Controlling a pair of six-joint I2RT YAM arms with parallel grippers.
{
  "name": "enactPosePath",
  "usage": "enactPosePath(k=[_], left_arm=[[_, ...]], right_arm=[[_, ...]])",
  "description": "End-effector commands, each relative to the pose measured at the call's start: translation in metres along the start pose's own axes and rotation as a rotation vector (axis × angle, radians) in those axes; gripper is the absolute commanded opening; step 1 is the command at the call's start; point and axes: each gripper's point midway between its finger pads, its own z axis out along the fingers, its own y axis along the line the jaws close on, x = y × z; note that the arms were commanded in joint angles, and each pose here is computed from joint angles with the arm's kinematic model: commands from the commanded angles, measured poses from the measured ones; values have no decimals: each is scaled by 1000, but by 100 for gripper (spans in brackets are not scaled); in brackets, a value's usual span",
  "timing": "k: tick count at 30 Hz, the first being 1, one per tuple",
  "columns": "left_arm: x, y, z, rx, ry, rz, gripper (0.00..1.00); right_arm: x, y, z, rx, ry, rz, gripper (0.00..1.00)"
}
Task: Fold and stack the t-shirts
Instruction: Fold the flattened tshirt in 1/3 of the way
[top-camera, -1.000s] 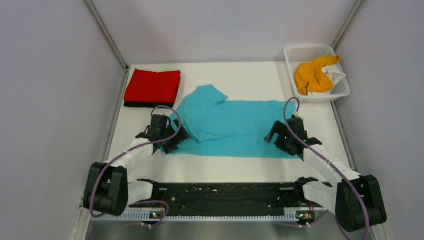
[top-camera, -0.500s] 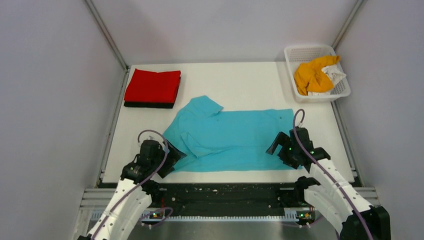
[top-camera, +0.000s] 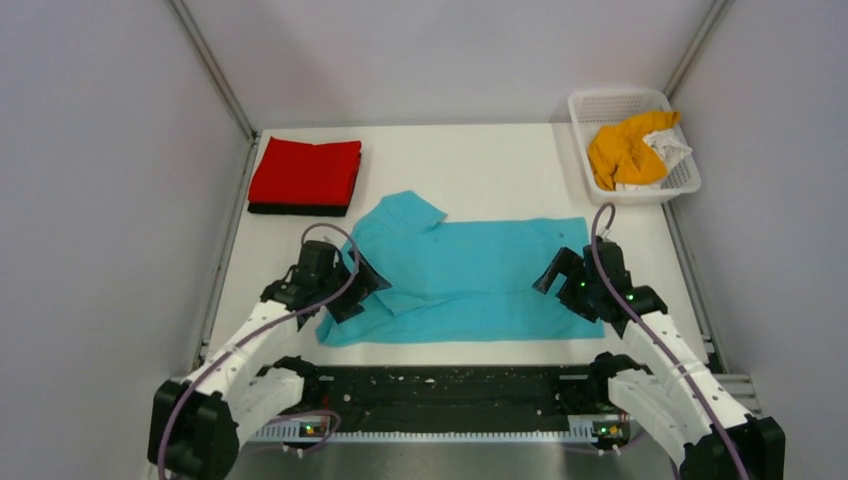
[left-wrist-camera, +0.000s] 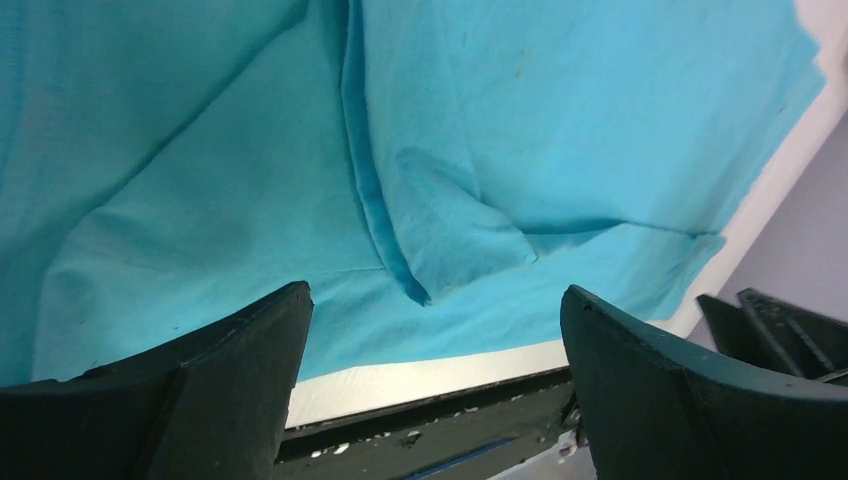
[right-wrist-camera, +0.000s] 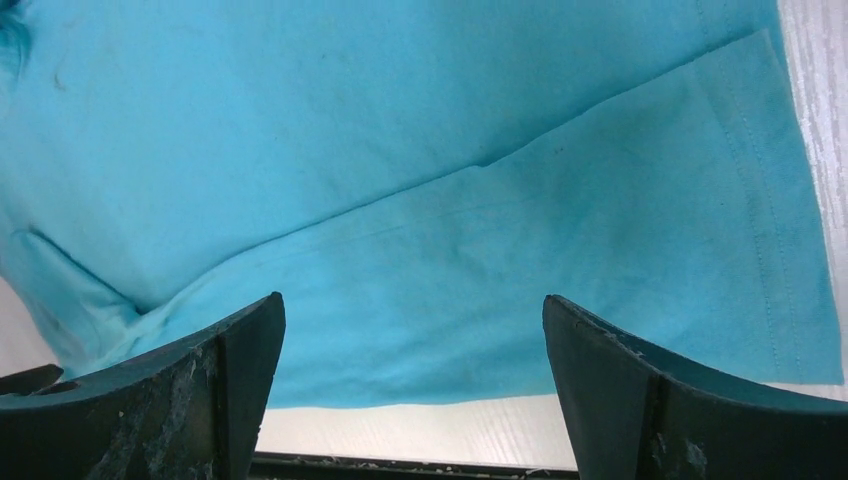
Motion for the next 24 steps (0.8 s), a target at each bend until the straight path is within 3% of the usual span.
enactPosePath(k=[1, 11, 19, 24], left_arm=[[-11, -35, 15, 73, -29, 110, 99], [9, -49, 56, 28, 82, 183, 99], [26, -20, 41, -78, 149, 220, 99], [28, -11, 40, -76, 123, 194, 99]], right_arm=[[-27, 15, -10, -28, -99, -18, 99], [-31, 7, -13, 25, -116, -22, 99], [-27, -1, -16, 57, -110, -29, 99], [-27, -5, -14, 74, -111, -30, 99]])
